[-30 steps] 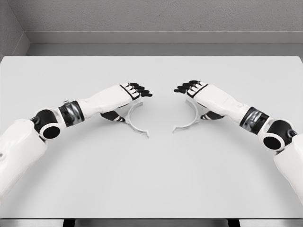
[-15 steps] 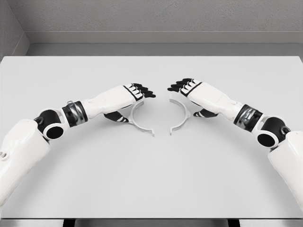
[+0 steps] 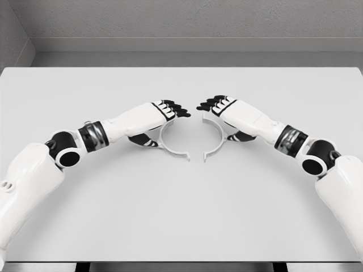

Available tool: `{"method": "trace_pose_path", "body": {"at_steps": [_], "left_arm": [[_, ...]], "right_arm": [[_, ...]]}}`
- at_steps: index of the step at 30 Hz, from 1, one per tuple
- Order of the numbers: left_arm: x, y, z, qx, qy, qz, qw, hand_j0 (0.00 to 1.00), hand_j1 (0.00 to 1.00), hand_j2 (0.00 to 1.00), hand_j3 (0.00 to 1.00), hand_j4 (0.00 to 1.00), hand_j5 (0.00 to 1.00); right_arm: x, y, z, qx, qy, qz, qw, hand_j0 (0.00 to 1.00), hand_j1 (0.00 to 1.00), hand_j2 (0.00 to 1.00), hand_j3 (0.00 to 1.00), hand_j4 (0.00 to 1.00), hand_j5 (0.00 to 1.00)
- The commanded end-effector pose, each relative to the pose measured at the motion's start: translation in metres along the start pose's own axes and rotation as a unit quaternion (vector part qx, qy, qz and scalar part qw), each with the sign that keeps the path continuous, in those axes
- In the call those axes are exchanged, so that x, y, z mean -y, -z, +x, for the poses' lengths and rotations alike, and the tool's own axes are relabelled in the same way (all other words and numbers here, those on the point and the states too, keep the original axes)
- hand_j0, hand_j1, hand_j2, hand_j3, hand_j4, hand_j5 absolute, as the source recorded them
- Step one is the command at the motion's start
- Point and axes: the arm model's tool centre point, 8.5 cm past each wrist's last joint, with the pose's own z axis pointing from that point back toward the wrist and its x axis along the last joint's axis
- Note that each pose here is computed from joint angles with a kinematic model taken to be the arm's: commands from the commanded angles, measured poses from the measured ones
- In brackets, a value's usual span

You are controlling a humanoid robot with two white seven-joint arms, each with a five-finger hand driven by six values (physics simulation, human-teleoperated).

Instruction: Assemble PVC drainage pipe clamps

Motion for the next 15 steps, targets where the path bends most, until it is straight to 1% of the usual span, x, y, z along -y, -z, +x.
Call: {"method": "trace_pose_path", "body": {"at_steps": [1,7,15], "left_arm": [[-0.0002,0.0008,0.0003,0.000,-0.003,0.002,1.0000,1.00,1.00,1.00,1.00,1.00,1.00],[-0.0006,0.0009,0.0007,0.001,-0.002,0.003,1.0000,1.00,1.00,1.00,1.00,1.00,1.00],[-0.0008,0.0020,0.0020,0.003,-0.002,0.003,1.0000,1.00,1.00,1.00,1.00,1.00,1.00]], "right_arm": [[-0.0008,0.0000,-0.0006,-0.001,0.005,-0.002,1.0000,1.00,1.00,1.00,1.00,1.00,1.00],[0.0006,0.0037,0.0014,0.002,0.004,-0.004,1.0000,1.00,1.00,1.00,1.00,1.00,1.00],[0.0085,-0.0031,-0.0053,-0.006,-0.003,-0.009,0.9999,1.00,1.00,1.00,1.00,1.00,1.00]]}}
